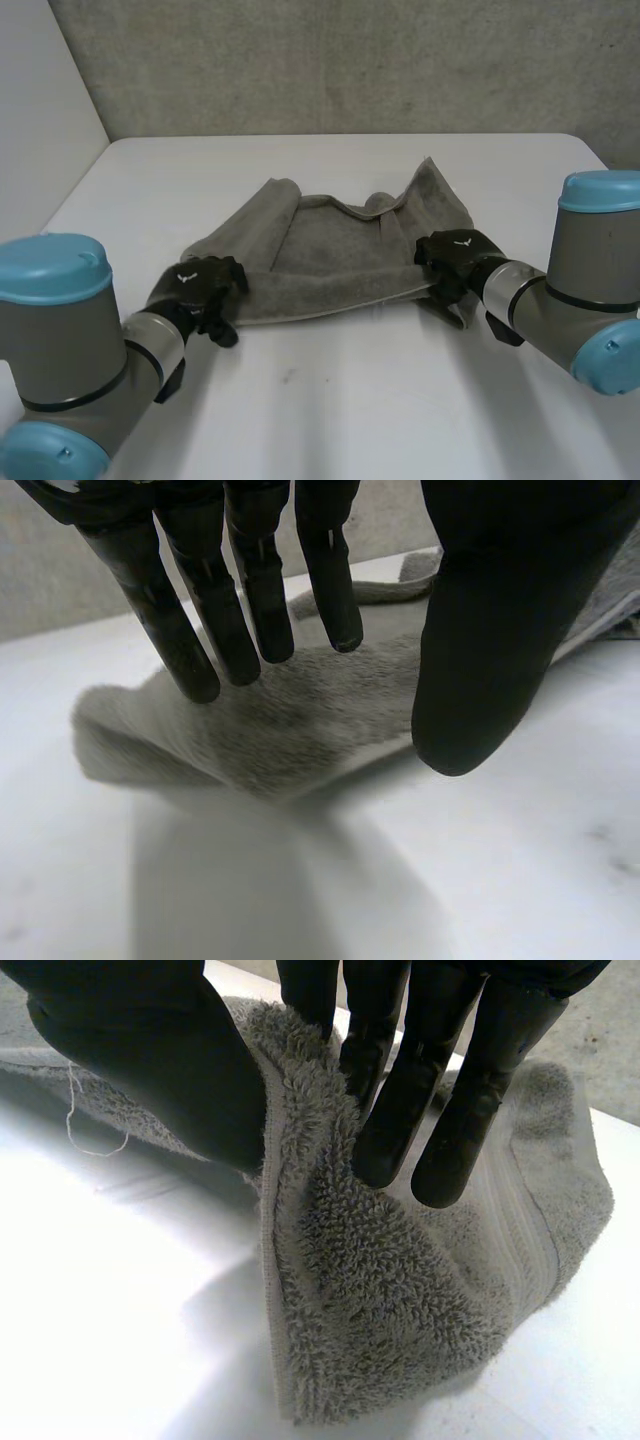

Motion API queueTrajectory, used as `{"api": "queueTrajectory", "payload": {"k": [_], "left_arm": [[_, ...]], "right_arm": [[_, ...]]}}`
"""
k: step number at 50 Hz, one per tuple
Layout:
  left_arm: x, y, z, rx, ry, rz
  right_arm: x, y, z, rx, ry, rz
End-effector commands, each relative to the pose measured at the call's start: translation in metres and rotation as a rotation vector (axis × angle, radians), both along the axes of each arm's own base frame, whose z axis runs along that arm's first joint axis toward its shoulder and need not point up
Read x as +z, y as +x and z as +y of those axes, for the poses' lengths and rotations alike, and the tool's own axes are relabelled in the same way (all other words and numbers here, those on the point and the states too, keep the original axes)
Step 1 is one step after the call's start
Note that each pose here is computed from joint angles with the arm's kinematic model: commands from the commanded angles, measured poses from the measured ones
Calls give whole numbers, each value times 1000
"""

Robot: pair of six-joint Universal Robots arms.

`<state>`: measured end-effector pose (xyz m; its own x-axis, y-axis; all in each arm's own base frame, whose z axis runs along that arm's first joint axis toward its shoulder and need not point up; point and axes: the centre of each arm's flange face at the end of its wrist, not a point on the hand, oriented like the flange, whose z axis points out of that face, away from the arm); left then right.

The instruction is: Fold the towel.

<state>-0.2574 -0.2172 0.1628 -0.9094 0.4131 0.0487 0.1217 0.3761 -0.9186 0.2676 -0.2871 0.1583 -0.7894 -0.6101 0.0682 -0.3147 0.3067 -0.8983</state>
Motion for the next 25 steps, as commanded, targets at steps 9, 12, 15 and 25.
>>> {"api": "queueTrajectory", "payload": {"k": [9,12,15,25], "left_arm": [[-41,-20,-37,7,50,-23],[-41,-23,-46,7,33,-26],[-35,-25,-56,7,-4,-27],[-36,-26,-78,-9,-78,-97]], "right_arm": [[-5,2,6,15,13,15],[-5,1,6,15,13,15],[-4,0,5,11,10,14],[1,-4,-3,-16,-24,9]]}}
